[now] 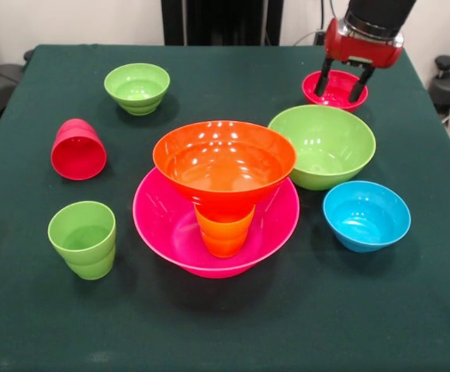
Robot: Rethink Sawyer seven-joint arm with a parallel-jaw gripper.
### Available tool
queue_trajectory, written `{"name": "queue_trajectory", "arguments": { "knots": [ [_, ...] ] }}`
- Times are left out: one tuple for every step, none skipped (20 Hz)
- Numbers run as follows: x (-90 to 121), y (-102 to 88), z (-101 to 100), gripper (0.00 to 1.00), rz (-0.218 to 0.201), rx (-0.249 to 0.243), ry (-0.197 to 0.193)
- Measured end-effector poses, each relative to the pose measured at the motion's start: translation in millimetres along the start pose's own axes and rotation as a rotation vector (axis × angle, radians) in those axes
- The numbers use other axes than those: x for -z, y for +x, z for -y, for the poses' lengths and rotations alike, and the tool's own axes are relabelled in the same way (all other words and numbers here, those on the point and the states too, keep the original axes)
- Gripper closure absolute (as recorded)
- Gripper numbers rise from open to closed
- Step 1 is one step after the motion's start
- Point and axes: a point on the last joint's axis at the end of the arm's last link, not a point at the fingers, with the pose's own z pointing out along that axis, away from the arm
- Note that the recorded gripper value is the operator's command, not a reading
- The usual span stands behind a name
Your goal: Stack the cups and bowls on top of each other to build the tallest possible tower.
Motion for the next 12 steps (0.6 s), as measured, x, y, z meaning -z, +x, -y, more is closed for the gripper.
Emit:
{"name": "queue_trajectory", "arguments": {
  "knots": [
    [2,-0.4,0,0.00,0.008,0.002,-0.002],
    [5,-0.4,0,0.00,0.018,0.006,-0.006],
    [7,-0.1,0,0.00,0.025,0.008,-0.008],
    [10,0.5,-1,0.00,0.034,0.011,-0.012],
    [11,1.5,0,0.00,0.038,0.012,-0.015],
    [13,2.8,0,0.00,0.041,0.012,-0.017],
    [17,6.3,4,0.00,0.043,0.008,-0.022],
    [20,8.5,8,0.00,0.040,0.003,-0.022],
    [23,10.7,12,0.00,0.038,-0.003,-0.023],
    [26,12.5,16,0.00,0.035,-0.008,-0.024],
    [28,13.3,18,0.00,0.034,-0.012,-0.025],
    [31,15.2,24,0.00,0.031,-0.022,-0.027]
  ]
}}
